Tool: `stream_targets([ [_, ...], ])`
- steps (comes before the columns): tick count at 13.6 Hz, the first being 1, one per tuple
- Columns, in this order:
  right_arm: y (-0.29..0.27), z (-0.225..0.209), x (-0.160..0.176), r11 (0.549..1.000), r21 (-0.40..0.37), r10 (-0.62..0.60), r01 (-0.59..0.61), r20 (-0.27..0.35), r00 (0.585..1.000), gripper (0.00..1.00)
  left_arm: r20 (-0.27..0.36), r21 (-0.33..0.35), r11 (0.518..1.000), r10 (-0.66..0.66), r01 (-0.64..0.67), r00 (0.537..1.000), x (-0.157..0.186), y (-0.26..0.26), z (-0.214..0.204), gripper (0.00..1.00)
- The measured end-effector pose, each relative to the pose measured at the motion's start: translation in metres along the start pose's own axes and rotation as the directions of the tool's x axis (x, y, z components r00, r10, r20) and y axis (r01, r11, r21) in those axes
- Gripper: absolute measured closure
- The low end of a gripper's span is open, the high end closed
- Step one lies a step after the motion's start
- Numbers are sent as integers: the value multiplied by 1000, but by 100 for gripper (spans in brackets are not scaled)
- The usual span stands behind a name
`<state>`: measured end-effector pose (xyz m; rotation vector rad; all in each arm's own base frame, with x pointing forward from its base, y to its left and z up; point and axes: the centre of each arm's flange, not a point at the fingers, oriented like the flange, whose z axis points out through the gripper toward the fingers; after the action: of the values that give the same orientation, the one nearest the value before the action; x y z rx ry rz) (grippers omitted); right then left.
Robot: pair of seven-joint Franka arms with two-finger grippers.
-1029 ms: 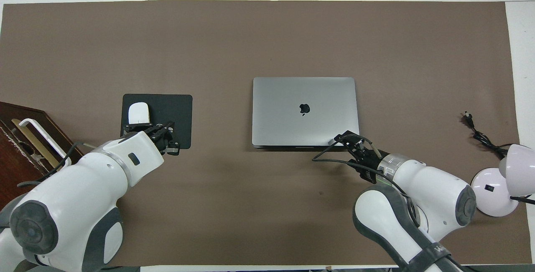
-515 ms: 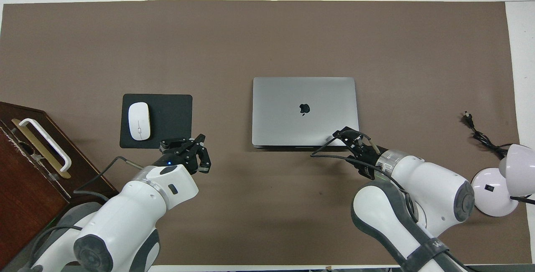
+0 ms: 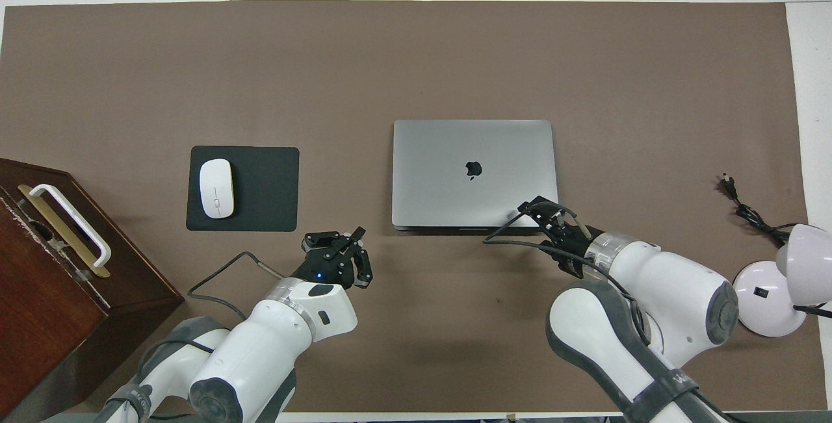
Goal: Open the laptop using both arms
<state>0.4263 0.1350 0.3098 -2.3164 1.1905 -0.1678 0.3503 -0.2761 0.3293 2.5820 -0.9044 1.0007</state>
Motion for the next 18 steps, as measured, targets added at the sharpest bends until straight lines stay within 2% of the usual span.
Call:
stream_targets([
  [6, -2, 4, 1, 1000, -4, -4, 4, 0, 1000, 0, 16, -26, 999, 40, -39, 999, -21, 21, 22, 99],
  [18, -14, 8, 4, 1000, 8, -7, 7, -2, 1000, 0, 17, -19, 999, 41, -41, 999, 3, 22, 71, 99],
])
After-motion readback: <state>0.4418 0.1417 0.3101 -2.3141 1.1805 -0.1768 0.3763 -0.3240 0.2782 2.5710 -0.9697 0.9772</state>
